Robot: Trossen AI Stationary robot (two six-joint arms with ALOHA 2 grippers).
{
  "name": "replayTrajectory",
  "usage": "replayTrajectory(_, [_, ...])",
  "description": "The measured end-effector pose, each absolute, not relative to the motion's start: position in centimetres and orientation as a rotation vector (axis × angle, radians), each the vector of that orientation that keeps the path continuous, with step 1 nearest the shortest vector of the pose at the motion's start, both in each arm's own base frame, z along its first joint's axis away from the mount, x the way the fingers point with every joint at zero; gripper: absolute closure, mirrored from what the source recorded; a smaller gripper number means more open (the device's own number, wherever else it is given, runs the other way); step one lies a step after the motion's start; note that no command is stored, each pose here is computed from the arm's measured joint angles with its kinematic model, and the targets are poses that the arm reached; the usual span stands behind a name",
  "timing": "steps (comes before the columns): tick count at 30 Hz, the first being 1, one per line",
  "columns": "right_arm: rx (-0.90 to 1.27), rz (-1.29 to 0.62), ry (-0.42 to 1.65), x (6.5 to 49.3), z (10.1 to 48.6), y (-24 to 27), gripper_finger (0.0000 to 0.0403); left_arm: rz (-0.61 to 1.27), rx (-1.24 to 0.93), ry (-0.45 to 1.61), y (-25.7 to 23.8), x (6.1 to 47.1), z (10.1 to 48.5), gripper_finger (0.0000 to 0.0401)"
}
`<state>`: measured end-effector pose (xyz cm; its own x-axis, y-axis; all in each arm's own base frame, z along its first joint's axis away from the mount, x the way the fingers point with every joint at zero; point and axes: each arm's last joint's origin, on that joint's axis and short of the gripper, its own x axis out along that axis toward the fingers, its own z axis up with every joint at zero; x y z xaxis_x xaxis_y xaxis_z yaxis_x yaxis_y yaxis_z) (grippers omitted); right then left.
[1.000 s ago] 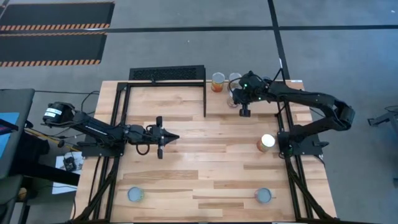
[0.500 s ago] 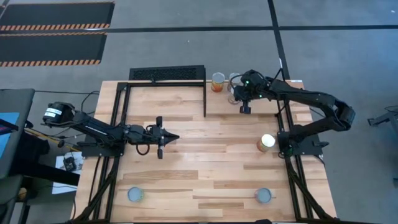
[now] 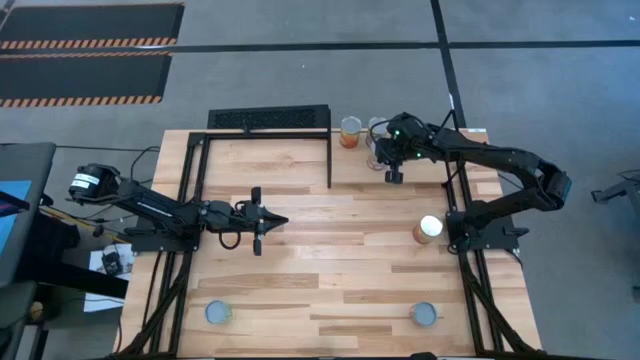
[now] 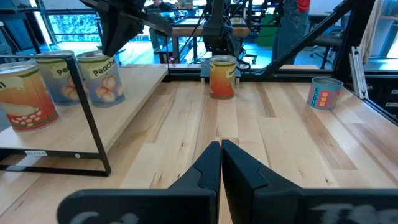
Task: Pick and place cans onto a shelf
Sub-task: Put the blue can on the shelf
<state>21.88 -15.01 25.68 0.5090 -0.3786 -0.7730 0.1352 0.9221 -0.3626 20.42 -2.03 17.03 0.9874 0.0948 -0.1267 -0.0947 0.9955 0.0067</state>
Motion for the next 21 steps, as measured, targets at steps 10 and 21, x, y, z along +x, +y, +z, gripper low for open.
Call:
replayTrajectory(10, [-0.294, -0.368, 0.969, 22.0, 26.2, -14.9, 0.0338, 0.098, 0.000, 0.131, -2.0, 20.4, 17.0, 0.0399])
replayTrajectory(21, [-0.237, -0.211, 0.631, 21.6, 26.4, -8.8, 0.0389, 0.017, -0.033, 0.232, -2.9, 21.4, 17.5, 0.0401])
